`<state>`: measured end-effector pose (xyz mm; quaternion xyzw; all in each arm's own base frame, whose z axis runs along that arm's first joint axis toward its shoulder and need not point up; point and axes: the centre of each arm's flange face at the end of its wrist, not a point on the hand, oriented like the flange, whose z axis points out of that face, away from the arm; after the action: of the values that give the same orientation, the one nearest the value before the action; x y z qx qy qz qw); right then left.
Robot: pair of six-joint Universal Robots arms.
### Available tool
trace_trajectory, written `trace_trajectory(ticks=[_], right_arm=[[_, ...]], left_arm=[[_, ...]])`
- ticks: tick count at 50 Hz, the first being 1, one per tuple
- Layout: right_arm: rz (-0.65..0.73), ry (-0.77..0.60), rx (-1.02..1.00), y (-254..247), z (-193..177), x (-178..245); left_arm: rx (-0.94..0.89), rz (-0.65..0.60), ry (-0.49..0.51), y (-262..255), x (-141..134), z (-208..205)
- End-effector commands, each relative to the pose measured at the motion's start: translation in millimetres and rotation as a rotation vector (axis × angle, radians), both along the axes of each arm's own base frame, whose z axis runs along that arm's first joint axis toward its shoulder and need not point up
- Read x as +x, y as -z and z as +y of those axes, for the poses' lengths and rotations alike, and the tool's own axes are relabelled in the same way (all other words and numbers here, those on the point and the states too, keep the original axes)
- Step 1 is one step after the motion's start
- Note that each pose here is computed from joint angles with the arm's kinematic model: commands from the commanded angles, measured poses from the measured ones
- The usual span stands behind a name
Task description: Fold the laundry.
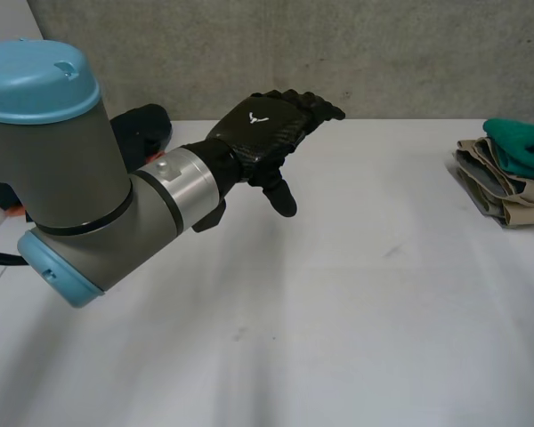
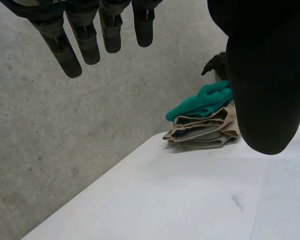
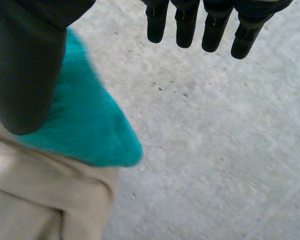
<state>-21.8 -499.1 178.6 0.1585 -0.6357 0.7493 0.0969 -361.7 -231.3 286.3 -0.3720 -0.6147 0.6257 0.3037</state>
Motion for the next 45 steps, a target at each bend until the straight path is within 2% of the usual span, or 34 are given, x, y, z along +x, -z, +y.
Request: trace_trajectory(ticks=[1, 4, 9, 12, 14, 15, 16, 19, 20, 21, 23, 24, 25, 26, 28, 29, 30, 32, 34, 36, 37, 41, 45], right_arm=[[-0.025, 0.09, 0.077, -36, 25, -33], [-0.005, 0.141, 0.09, -55, 32, -45], [0.118, 0.369, 0.016, -106, 44, -68], [0.219, 0.487, -0.094, -146, 50, -68], [0.243, 0.486, -0.152, -160, 51, -56], [0.248, 0.461, -0.182, -165, 49, -44], [0.246, 0.382, -0.245, -173, 46, -10], [0.23, 0.227, -0.321, -177, 45, 49], [0.214, 0.114, -0.356, -177, 52, 88], [0.208, 0.063, -0.373, -178, 58, 105], [0.199, -0.027, -0.379, -175, 69, 131], [0.194, -0.14, -0.367, -167, 83, 160], [0.194, -0.186, -0.357, -162, 90, 171], [0.194, -0.237, -0.345, -157, 97, 183], [0.191, -0.368, -0.29, -137, 120, 216], [0.193, -0.408, -0.271, -129, 128, 227], [0.191, -0.445, -0.251, -121, 135, 236], [0.18, -0.506, -0.192, -101, 153, 255], [0.174, -0.518, -0.148, -89, 162, 260], [0.164, -0.519, -0.07, -71, 173, 263], [0.163, -0.518, -0.044, -65, 176, 264], [0.174, -0.499, 0.06, -40, 187, 261], [0.213, -0.499, 0.121, -20, 198, 259]], left_arm=[[-0.006, 0.006, 0.015, -4, -1, 7], [-0.022, 0.017, 0.018, -12, -1, 10], [-0.056, 0.047, 0.03, -29, 1, 19], [-0.073, 0.081, 0.031, -43, 3, 22], [-0.076, 0.107, 0.029, -50, 4, 22], [-0.087, 0.139, 0.025, -60, 7, 22], [-0.092, 0.151, 0.021, -63, 8, 22], [-0.121, 0.212, -0.006, -79, 13, 21], [-0.13, 0.225, -0.023, -83, 15, 18], [-0.142, 0.236, -0.048, -86, 18, 14], [-0.176, 0.258, -0.16, -95, 36, -4], [-0.188, 0.263, -0.213, -98, 44, -13], [-0.202, 0.267, -0.265, -102, 54, -21], [-0.227, 0.267, -0.37, -106, 75, -40], [-0.254, 0.255, -0.485, -109, 100, -61], [-0.259, 0.242, -0.53, -107, 110, -70], [-0.275, 0.2, -0.621, -101, 133, -90], [-0.281, 0.137, -0.684, -90, 150, -108], [-0.282, -0.01, -0.758, -58, 171, -138], [-0.28, -0.101, -0.784, -37, 180, -154], [-0.277, -0.196, -0.8, -14, 188, -169], [-0.26, -0.39, -0.778, 44, 197, -197], [-0.272, -0.439, -0.736, 82, 207, -223]])
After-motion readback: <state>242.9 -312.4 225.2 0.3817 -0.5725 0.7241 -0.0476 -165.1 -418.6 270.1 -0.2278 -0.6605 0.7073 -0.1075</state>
